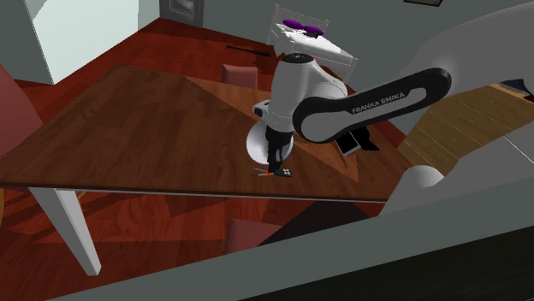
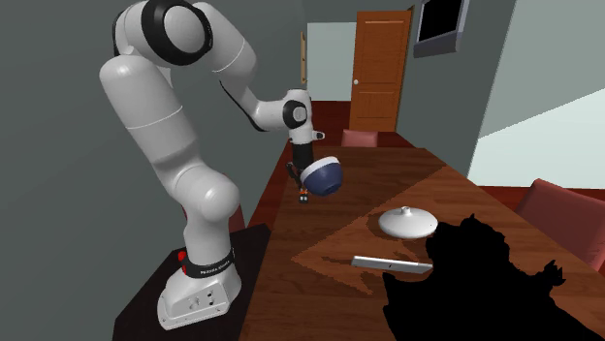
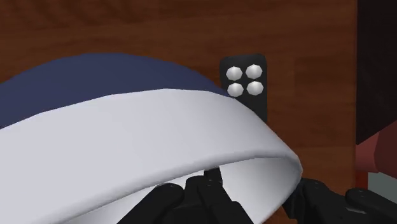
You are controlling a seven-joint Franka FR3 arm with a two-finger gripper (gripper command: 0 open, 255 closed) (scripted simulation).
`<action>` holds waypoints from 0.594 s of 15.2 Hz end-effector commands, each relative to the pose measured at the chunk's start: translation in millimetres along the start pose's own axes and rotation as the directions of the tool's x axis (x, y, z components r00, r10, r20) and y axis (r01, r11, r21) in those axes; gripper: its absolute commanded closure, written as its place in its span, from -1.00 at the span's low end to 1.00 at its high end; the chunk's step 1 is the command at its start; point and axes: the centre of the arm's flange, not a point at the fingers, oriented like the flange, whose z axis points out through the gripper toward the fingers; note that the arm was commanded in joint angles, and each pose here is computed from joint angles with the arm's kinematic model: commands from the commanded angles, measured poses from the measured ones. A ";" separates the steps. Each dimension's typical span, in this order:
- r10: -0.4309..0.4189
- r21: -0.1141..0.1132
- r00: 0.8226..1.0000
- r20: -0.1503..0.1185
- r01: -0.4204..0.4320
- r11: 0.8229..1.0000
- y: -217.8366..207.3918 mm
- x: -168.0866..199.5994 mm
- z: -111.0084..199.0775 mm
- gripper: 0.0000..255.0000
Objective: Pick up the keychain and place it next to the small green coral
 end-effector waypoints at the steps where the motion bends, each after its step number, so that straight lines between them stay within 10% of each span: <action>1: -0.001 0.005 1.000 0.008 0.001 1.000 -0.1 -2.5 -6.5 1.00; 9: -0.001 0.005 1.000 0.008 0.001 1.000 4.1 -7.3 -48.2 1.00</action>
